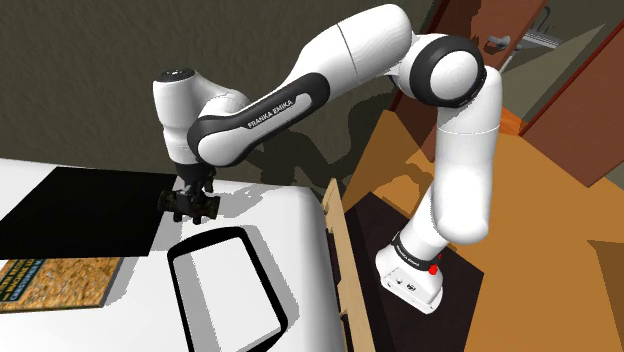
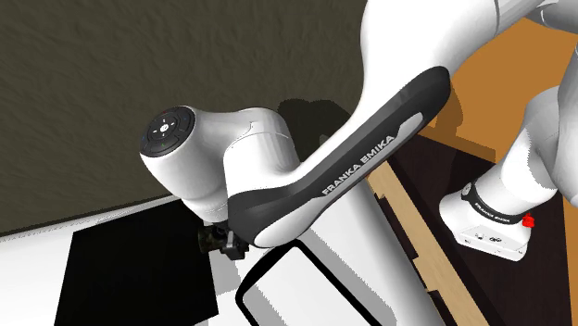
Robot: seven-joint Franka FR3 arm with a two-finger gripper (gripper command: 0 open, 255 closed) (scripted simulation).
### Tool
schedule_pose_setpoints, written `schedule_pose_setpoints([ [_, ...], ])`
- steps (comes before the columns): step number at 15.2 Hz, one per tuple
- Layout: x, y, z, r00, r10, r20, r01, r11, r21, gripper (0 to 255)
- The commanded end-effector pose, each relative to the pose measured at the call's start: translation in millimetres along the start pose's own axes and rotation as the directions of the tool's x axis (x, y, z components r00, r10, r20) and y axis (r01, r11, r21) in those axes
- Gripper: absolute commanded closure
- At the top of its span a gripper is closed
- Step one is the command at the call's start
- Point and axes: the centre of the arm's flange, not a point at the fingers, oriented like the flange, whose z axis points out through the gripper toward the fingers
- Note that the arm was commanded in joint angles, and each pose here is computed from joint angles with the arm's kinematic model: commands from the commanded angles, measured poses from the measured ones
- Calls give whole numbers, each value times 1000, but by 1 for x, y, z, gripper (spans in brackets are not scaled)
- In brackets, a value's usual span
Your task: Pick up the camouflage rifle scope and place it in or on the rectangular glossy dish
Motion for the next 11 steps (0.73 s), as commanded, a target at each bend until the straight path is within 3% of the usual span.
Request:
schedule_pose_setpoints([
  [1, 0, 0, 0, 1000, 0, 0, 0, 1000, 0, 255],
  [11, -1, 0, -5, 1000, 0, 0, 0, 1000, 0, 255],
])
